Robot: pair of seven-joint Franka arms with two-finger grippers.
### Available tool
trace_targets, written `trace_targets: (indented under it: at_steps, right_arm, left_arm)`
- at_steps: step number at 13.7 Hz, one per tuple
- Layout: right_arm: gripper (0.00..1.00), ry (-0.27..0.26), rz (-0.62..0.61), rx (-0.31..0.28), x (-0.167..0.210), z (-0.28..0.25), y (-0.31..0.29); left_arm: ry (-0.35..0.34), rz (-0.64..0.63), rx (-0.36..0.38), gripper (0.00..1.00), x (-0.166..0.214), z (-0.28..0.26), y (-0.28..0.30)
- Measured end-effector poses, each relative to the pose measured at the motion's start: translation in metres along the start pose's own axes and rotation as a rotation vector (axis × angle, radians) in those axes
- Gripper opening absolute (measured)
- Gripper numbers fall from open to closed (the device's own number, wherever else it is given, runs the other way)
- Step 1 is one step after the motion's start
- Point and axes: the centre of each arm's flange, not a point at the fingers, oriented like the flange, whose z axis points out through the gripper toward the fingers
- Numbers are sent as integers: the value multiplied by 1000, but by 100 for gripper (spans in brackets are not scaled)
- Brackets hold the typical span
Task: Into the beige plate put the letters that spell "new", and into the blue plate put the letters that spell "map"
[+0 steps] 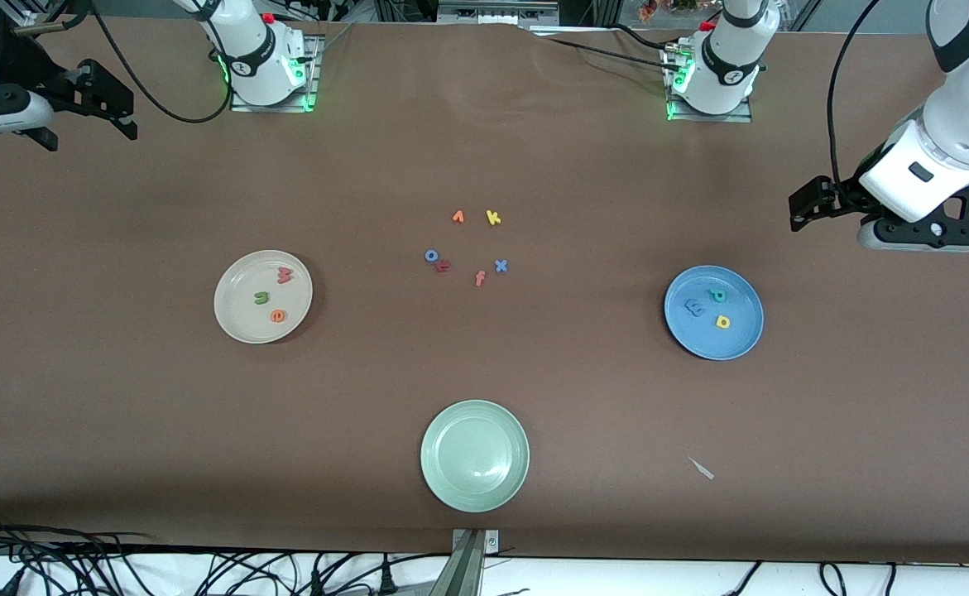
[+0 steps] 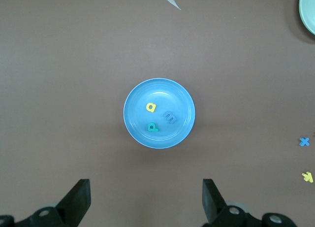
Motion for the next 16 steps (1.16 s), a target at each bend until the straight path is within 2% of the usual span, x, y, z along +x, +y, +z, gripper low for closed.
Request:
trace_targets:
  at_steps: [16]
  right_arm:
    - [100, 5, -5, 11, 8, 7, -3]
  left_arm:
    - [0, 0, 0, 100, 0, 0, 0]
